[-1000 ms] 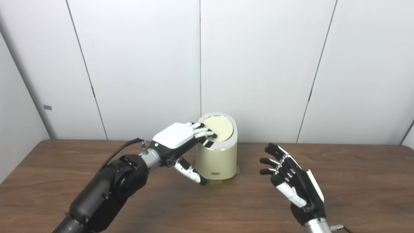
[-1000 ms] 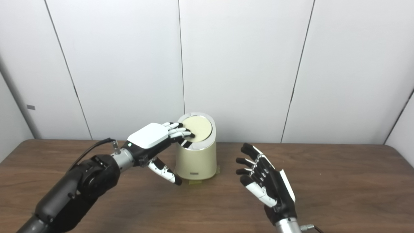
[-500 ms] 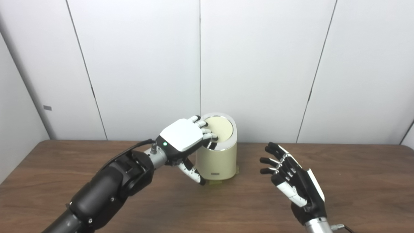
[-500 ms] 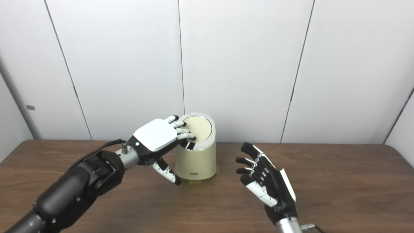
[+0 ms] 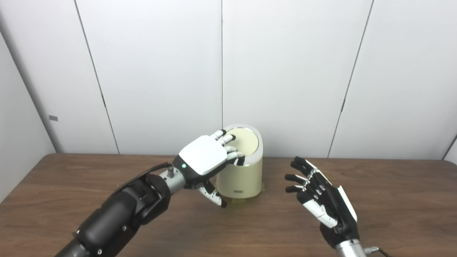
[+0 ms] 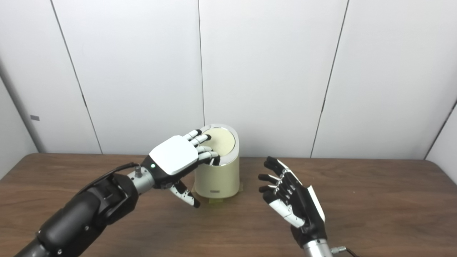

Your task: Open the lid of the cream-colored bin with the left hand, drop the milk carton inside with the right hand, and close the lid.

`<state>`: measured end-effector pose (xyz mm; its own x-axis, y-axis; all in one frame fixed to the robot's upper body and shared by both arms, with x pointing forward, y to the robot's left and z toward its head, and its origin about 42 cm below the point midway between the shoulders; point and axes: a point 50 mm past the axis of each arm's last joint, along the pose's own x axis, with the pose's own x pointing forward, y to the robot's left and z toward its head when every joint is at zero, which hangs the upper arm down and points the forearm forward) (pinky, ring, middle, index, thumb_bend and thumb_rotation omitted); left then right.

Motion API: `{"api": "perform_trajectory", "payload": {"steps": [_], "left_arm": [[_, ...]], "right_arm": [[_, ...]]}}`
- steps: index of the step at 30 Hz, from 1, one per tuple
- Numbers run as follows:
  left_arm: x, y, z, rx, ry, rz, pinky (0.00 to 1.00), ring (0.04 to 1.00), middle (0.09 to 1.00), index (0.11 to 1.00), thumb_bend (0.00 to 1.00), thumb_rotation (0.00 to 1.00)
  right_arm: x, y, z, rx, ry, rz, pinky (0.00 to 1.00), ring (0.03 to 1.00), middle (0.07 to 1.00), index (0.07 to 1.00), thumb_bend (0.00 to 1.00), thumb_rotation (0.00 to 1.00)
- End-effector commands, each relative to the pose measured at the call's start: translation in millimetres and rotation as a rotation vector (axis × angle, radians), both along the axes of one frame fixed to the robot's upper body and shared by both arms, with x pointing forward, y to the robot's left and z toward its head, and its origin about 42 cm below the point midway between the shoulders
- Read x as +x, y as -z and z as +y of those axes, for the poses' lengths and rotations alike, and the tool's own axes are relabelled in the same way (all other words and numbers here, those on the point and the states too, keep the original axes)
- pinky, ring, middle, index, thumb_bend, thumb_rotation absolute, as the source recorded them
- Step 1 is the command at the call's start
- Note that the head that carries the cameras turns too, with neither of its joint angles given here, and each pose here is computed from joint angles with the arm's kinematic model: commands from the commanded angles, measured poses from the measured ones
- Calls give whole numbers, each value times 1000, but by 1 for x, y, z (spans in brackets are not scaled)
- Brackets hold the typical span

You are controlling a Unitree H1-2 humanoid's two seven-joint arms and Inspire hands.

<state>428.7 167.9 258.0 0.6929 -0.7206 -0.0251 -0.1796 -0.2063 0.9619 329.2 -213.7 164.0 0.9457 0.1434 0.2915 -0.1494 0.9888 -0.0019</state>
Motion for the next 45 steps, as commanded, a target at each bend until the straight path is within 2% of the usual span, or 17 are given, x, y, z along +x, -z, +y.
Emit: {"api": "perform_trajectory", "payload": {"steps": [1, 12, 18, 23, 29, 35, 37, 42, 45], "left_arm": [[-4, 13, -8, 55, 60, 51, 1000, 983, 834, 853, 926, 355], [-3, 12, -7, 52, 39, 57, 1000, 975, 827, 850, 894, 378], [-5, -4, 3, -49, 11, -32, 1000, 976, 857, 862, 891, 341], [-9, -22, 15, -173, -42, -119, 1000, 965, 885, 888, 843, 379], [-18, -28, 34, -402, -123, -144, 1000, 979, 913, 933, 752, 327], [-29, -13, 49, -569, -200, -91, 994, 977, 917, 941, 736, 288], [-33, -4, 54, -608, -213, -59, 945, 963, 901, 933, 745, 275], [-46, 24, 63, -830, -239, 85, 734, 901, 870, 899, 767, 248], [-57, 44, 67, -1085, -243, 228, 676, 819, 840, 852, 753, 220]], "right_arm": [[5, -23, 4, 8, -4, -85, 621, 751, 855, 838, 673, 557], [4, -25, 3, 6, -9, -86, 623, 742, 846, 834, 655, 527], [4, -25, 2, 19, -7, -86, 610, 738, 839, 828, 664, 514], [3, -24, 0, 14, -4, -83, 611, 740, 840, 831, 668, 523], [2, -23, -1, 16, -2, -80, 618, 742, 840, 826, 675, 524], [2, -23, -1, 15, -2, -78, 612, 741, 839, 826, 672, 518], [2, -23, -2, 16, -1, -78, 609, 739, 838, 826, 671, 519], [2, -23, -3, 20, -3, -78, 610, 739, 839, 827, 658, 507], [2, -23, -4, 34, -6, -80, 611, 741, 840, 827, 665, 487]]}}
